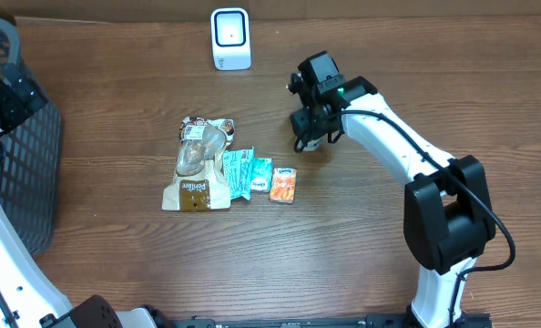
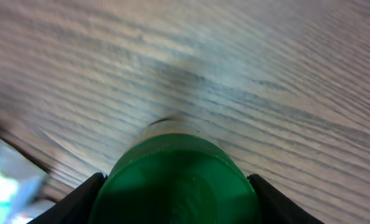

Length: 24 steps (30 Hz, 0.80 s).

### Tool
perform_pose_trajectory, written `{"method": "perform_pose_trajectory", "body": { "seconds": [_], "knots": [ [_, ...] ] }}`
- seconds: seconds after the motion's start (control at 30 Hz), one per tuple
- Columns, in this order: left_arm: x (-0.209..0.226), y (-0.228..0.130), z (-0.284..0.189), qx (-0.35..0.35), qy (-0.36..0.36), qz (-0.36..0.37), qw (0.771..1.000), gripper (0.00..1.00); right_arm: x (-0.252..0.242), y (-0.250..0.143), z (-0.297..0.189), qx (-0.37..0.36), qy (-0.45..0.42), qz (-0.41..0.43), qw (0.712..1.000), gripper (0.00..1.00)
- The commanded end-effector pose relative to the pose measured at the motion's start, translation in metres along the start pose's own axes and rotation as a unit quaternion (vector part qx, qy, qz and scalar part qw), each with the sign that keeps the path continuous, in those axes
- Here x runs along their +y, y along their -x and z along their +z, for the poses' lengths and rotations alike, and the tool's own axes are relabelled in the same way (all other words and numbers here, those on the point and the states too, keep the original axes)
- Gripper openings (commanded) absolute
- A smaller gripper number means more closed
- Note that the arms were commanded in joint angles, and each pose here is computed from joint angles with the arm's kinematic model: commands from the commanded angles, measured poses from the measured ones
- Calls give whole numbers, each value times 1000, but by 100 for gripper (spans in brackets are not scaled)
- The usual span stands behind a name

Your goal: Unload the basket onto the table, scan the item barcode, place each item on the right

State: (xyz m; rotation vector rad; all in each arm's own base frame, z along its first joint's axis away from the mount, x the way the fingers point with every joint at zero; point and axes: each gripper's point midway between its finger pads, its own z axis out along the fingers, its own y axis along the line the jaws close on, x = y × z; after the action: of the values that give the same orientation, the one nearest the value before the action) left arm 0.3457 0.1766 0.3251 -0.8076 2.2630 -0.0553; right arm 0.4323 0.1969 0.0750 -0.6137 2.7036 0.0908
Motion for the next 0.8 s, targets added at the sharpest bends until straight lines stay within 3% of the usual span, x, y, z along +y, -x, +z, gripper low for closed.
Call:
{"method": "perform_pose_trajectory", "body": {
  "seconds": [0.0,0.13,0.3,0.43,0.6,0.77],
  "knots": [
    [-1,2,-2,-5,0,11,1000,100,13,45,-44,-54,51,166,983,32],
    [-1,2,-2,-5,0,11,1000,99,46,68,-94,-36,189,293,936,27],
    [-1,2,-2,-5,0,11,1000,100,96,99,-176,2,444,320,837,27],
    [-1,2,-2,-5,0,11,1000,99,105,112,-214,45,541,347,765,22],
    [-1,2,-2,-5,0,11,1000,100,102,135,-224,-2,553,338,761,22],
    [-1,2,-2,-5,0,11,1000,100,70,164,-194,-134,441,358,812,23]
  ]
}}
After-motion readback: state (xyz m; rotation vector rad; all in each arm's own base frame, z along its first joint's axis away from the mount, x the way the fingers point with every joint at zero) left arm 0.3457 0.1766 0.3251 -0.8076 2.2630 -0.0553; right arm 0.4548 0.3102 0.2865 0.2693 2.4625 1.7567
